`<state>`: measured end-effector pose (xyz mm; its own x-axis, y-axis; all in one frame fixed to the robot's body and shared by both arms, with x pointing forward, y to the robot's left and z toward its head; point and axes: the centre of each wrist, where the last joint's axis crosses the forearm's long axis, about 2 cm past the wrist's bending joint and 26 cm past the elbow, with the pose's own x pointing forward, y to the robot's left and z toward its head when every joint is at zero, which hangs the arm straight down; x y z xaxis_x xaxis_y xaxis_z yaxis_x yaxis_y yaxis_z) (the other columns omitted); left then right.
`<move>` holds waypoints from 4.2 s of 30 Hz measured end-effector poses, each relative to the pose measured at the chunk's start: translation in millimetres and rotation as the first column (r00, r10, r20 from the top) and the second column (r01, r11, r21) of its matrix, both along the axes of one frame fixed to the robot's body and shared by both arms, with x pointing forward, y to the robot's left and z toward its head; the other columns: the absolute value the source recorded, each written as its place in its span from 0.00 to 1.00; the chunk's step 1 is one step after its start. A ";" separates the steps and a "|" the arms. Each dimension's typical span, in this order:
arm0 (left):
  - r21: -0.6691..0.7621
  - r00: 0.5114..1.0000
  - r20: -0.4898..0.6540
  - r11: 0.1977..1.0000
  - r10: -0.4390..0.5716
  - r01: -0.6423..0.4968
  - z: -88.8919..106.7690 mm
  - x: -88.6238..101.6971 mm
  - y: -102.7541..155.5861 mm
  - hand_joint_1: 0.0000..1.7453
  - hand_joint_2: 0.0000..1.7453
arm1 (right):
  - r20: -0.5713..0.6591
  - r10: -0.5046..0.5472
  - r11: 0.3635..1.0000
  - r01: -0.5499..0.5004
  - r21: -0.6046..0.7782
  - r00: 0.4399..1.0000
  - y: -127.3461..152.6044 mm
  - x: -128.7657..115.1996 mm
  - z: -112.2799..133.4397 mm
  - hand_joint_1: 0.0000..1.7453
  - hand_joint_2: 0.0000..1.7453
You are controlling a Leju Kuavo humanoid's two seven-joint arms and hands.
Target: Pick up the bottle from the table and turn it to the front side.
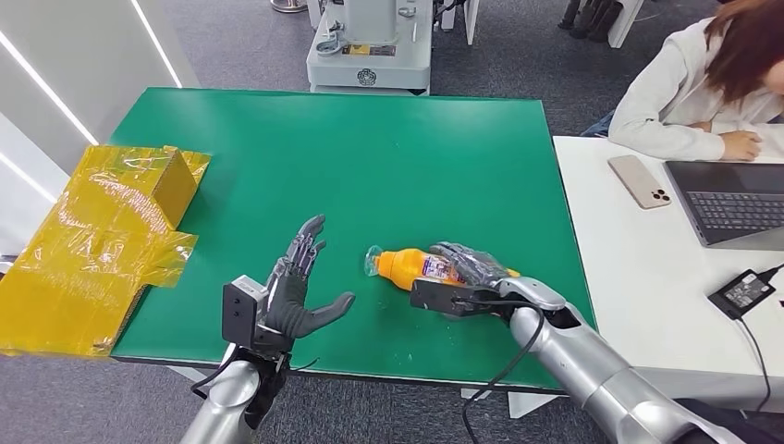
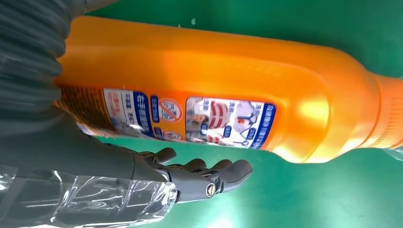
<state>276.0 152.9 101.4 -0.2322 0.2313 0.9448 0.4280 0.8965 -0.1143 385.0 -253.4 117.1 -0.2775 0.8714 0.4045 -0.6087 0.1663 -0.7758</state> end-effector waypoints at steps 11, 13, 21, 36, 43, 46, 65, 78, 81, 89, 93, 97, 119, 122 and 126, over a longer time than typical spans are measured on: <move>-0.110 0.994 -0.074 0.991 -0.085 0.077 -3.8 -5.9 -1.8 0.00 1.00 | 0.004 -0.023 0.990 0.023 -0.140 1.000 -3.6 10.1 7.7 0.00 1.00; -0.143 0.989 -0.095 0.984 -0.117 0.103 -3.4 -6.2 -2.6 0.00 1.00 | -0.006 -0.026 0.986 0.025 -0.166 1.000 -4.2 11.4 8.0 0.00 1.00; -0.285 0.954 -0.148 0.935 -0.261 0.212 -1.5 -7.4 -6.8 0.00 1.00 | -0.065 -0.024 0.967 0.007 -0.253 0.998 -6.2 14.5 8.3 1.00 1.00; -0.309 0.936 -0.160 0.916 -0.314 0.254 -4.0 -2.9 -9.3 0.00 1.00 | -0.034 -0.028 0.974 0.020 -0.227 0.999 -6.6 10.2 1.5 1.00 1.00; -0.232 0.969 -0.129 0.956 -0.212 0.178 -8.3 -3.1 -7.1 0.00 1.00 | -0.047 -0.049 0.933 0.062 0.354 0.998 6.2 -15.5 -16.2 1.00 1.00; -0.196 0.982 -0.116 0.973 -0.150 0.126 -9.3 -1.8 -3.7 0.00 1.00 | -0.041 -0.088 0.802 0.096 0.589 0.995 18.1 -35.8 -23.7 1.00 1.00; -0.241 0.952 -0.110 0.937 -0.286 0.254 0.5 23.3 2.7 0.00 1.00 | 0.070 -0.200 0.648 0.078 0.757 0.977 49.6 -82.8 -23.1 1.00 1.00; -0.169 0.882 -0.086 0.879 -0.463 0.445 44.1 68.1 -55.0 0.00 1.00 | 0.017 -0.232 0.712 0.158 0.685 0.973 62.7 -63.9 -39.6 1.00 1.00; -0.119 0.878 -0.110 0.883 -0.466 0.454 39.1 69.8 -62.6 0.00 1.00 | 0.001 -0.256 0.718 0.189 0.670 0.967 59.5 -67.8 -45.1 1.00 1.00; 0.079 0.910 -0.151 0.913 -0.385 0.399 21.3 73.7 -64.4 0.00 1.00 | -0.013 -0.268 0.750 0.217 0.624 0.963 55.6 -75.3 -53.1 1.00 1.00; 0.162 0.927 -0.177 0.920 -0.329 0.358 11.9 77.1 -55.8 0.00 1.00 | -0.004 -0.256 0.768 0.206 0.607 0.967 57.1 -75.7 -53.6 1.00 1.00; 0.148 0.914 -0.236 0.918 -0.329 0.368 3.8 80.3 -44.8 0.00 1.00 | 0.000 -0.243 0.777 0.194 0.599 0.970 58.1 -76.2 -54.8 1.00 1.00; -0.313 0.824 -0.310 0.869 -0.474 0.383 22.1 77.9 -52.7 1.00 1.00 | 0.036 -0.228 0.814 0.170 0.555 0.973 61.8 -88.9 -65.5 1.00 1.00; -0.268 0.848 -0.278 0.885 -0.451 0.382 26.7 76.0 -59.6 1.00 1.00 | 0.041 -0.238 0.812 0.176 0.556 0.970 61.2 -93.1 -66.7 0.31 1.00; -0.187 0.887 -0.203 0.906 -0.414 0.380 34.8 74.5 -69.7 1.00 1.00 | 0.028 -0.253 0.807 0.195 0.558 0.967 60.8 -101.5 -69.8 0.00 1.00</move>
<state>350.6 83.3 136.2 0.1293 0.3897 0.9118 0.6903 0.6248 -0.3649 283.5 -192.6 47.3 -0.1647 0.5569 0.8141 -0.4297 0.7024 -0.5674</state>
